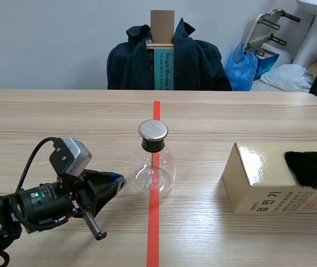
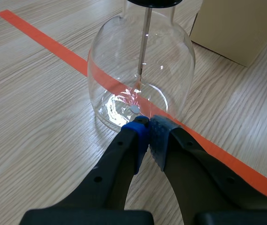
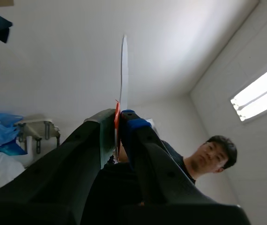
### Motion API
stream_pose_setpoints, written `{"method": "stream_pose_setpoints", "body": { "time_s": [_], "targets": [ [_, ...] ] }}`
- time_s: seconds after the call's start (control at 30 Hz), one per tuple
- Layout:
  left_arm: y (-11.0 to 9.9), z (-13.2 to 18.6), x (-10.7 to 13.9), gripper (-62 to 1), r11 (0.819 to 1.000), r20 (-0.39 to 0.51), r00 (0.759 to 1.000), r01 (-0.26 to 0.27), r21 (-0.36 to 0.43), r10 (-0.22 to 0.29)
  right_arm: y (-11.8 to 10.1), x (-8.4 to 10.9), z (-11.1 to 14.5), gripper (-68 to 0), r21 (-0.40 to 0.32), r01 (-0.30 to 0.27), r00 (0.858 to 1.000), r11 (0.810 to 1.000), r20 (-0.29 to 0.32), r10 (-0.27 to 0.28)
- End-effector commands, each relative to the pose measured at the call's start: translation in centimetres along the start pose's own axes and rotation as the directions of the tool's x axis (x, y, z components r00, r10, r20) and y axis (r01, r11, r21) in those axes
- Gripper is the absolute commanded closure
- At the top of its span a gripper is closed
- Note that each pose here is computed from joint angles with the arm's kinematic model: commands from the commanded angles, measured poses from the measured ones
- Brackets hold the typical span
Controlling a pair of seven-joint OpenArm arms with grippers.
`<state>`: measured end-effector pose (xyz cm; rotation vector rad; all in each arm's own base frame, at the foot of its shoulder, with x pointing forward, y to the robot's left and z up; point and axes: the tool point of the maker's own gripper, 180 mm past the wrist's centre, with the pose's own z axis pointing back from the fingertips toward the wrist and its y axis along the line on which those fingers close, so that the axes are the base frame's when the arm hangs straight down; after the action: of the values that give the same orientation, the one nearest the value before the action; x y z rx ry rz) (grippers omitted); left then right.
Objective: Do the electroscope experiment.
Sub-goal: 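Bring the plate to the electroscope and point at the metal foil, then move the plate toward and away from the electroscope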
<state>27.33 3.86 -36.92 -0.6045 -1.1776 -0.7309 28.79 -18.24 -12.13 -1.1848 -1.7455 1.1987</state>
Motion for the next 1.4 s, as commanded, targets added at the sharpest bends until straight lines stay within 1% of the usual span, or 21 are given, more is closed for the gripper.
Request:
{"method": "stream_pose_setpoints", "body": {
  "time_s": [0.0, 0.07, 0.17, 0.3, 0.37, 0.43, 0.6, 0.67, 0.8, 0.97, 1.2, 1.27, 1.37],
  "targets": [
    [0.3, -0.1, 0.9, -4.0, 1.000, 0.032, 0.999, 0.000, 0.004, 0.000, 0.0, 0.0, -0.8, -0.6, -0.033, -0.005, 1.000, 0.999, 0.001, 0.005],
    [0.3, -0.1, 0.9, -4.0, 1.000, 0.032, 0.999, 0.000, 0.004, 0.000, 1.5, 0.4, -1.5, -0.6, -0.023, 0.005, 1.000, 1.000, 0.003, -0.005],
    [0.3, -0.1, 0.9, -4.0, 1.000, 0.032, 0.999, 0.000, 0.004, 0.000, 3.6, 1.2, -2.7, -0.6, -0.013, 0.040, 0.999, 0.999, 0.007, -0.040],
    [0.3, -0.1, 0.9, -4.0, 1.000, 0.032, 0.999, 0.000, 0.004, 0.000, 6.4, 3.0, -4.1, -0.6, 0.018, 0.077, 0.996, 0.997, 0.034, -0.077],
    [0.3, -0.1, 0.9, -4.0, 1.000, 0.032, 0.999, 0.000, 0.004, 0.000, 7.7, 4.3, -4.4, -0.6, 0.043, 0.078, 0.995, 0.996, 0.063, -0.081],
    [0.3, -0.1, 0.9, -4.0, 1.000, 0.031, 1.000, 0.000, 0.004, 0.000, 9.0, 5.8, -4.5, -0.6, 0.073, 0.080, 0.990, 0.994, 0.107, -0.087],
    [0.3, -0.1, 0.9, -4.0, 1.000, 0.031, 1.000, 0.000, 0.004, 0.000, 11.5, 9.4, -3.6, -0.6, 0.147, 0.087, 0.972, 0.985, 0.206, -0.116],
    [0.3, -0.1, 0.9, -4.0, 1.000, 0.029, 1.000, 0.000, 0.003, 0.000, 12.2, 10.4, -3.2, -0.6, 0.170, 0.087, 0.965, 0.982, 0.229, -0.126],
    [0.3, -0.1, 0.8, -4.0, 1.000, 0.027, 1.000, 0.000, 0.003, 0.000, 13.4, 11.8, -2.3, -0.6, 0.212, 0.082, 0.955, 0.974, 0.262, -0.137],
    [0.3, -0.1, 0.8, -4.0, 1.000, 0.027, 1.000, 0.000, 0.003, 0.000, 15.0, 13.1, -0.6, -0.6, 0.294, 0.065, 0.941, 0.954, 0.301, -0.157],
    [0.3, -0.1, 0.8, -4.0, 1.000, 0.028, 1.000, 0.000, 0.003, 0.000, 15.7, 15.0, 1.3, -0.6, 0.330, 0.048, 0.906, 0.943, 0.383, -0.181],
    [0.3, -0.1, 0.8, -4.0, 1.000, 0.027, 1.000, 0.000, 0.003, 0.000, 15.9, 15.3, 1.6, -0.6, 0.338, 0.037, 0.898, 0.940, 0.402, -0.180],
    [0.3, -0.1, 0.8, -4.0, 1.000, 0.028, 1.000, 0.000, 0.003, 0.000, 15.9, 15.7, 2.0, -0.6, 0.345, 0.036, 0.887, 0.938, 0.421, -0.189]
  ]
}}
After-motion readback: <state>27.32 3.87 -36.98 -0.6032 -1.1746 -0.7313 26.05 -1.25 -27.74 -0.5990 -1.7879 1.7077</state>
